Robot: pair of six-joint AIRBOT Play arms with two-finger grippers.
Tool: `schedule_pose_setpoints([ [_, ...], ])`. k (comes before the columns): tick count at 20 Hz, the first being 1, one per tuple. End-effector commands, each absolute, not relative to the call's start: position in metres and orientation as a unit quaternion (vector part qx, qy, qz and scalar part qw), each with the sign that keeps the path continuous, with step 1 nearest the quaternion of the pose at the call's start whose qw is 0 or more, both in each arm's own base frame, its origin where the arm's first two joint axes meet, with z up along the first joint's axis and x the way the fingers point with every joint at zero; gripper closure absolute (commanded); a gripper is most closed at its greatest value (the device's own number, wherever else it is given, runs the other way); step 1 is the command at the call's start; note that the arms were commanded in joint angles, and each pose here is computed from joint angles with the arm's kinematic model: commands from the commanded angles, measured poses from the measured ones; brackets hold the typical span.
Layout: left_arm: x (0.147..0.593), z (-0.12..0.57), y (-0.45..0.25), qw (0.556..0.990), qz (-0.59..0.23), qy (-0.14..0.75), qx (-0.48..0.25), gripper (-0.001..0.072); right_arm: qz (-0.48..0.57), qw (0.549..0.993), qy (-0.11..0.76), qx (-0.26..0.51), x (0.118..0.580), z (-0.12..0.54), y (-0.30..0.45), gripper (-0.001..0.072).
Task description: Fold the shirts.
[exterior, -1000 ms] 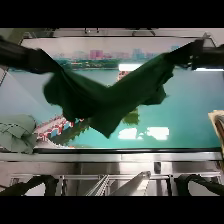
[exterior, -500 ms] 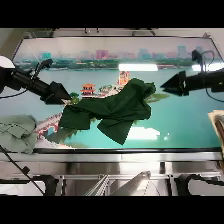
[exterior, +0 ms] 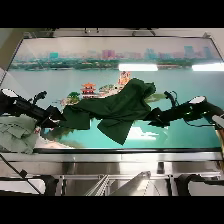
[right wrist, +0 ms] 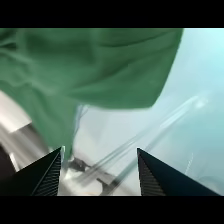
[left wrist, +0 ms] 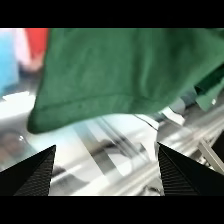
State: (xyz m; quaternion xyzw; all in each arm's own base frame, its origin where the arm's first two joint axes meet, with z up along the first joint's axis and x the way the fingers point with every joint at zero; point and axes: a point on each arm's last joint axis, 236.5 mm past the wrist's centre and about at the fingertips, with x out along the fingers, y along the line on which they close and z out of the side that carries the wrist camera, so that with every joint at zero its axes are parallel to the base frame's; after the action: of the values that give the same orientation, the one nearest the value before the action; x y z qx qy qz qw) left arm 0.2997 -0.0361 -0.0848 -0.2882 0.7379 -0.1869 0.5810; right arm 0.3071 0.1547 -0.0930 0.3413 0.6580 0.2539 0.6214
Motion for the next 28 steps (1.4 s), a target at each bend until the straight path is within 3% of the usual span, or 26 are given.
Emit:
schedule_pose_setpoints([
  [1,0.322,-0.109,-0.029,0.632,-0.151,0.712,-0.264,-0.0002,0.235,0.639,0.629,0.374,0.328,-0.112,0.183,0.0184],
  [4,0.350,-0.120,-0.031,0.681,-0.133,0.682,-0.232,0.0006,0.248,0.649,0.578,0.428,0.355,-0.100,0.201,0.0192],
  [5,0.357,-0.124,-0.033,0.690,-0.129,0.676,-0.226,0.0007,0.251,0.652,0.565,0.440,0.363,-0.096,0.203,0.0224],
  [6,0.361,-0.130,-0.036,0.691,-0.130,0.676,-0.221,0.0026,0.251,0.654,0.557,0.447,0.369,-0.092,0.203,0.0395],
  [8,0.365,-0.140,-0.043,0.679,-0.139,0.687,-0.218,0.0426,0.255,0.660,0.549,0.445,0.377,-0.087,0.204,0.0638],
  [9,0.365,-0.142,-0.047,0.668,-0.149,0.696,-0.217,0.0687,0.259,0.663,0.545,0.443,0.380,-0.083,0.204,0.0690],
  [11,0.375,-0.130,-0.048,0.667,-0.170,0.695,-0.208,0.0696,0.277,0.662,0.537,0.444,0.381,-0.068,0.205,0.0691],
  [13,0.395,-0.087,-0.040,0.694,-0.182,0.666,-0.203,0.0696,0.332,0.647,0.518,0.450,0.375,-0.024,0.205,0.0691],
  [16,0.424,0.038,-0.014,0.788,-0.186,0.565,-0.160,0.0695,0.443,0.648,0.397,0.475,0.371,0.109,0.187,0.0691],
  [19,0.418,0.238,-0.004,0.920,-0.170,0.342,-0.090,0.0687,0.515,0.701,0.178,0.460,0.357,0.281,0.136,0.0691],
  [21,0.370,0.383,-0.001,0.981,-0.121,0.149,-0.017,0.0685,0.529,0.746,0.067,0.399,0.322,0.371,0.112,0.0691],
  [24,0.248,0.537,-0.010,0.991,-0.028,-0.092,0.093,0.0683,0.517,0.796,-0.035,0.313,0.263,0.463,0.101,0.0691],
  [26,0.184,0.578,-0.022,0.971,0.032,-0.159,0.174,0.0683,0.516,0.812,-0.075,0.262,0.221,0.500,0.113,0.0691],
  [28,0.161,0.589,-0.029,0.959,0.068,-0.167,0.220,0.0681,0.507,0.825,-0.083,0.236,0.200,0.514,0.125,0.0691],
])
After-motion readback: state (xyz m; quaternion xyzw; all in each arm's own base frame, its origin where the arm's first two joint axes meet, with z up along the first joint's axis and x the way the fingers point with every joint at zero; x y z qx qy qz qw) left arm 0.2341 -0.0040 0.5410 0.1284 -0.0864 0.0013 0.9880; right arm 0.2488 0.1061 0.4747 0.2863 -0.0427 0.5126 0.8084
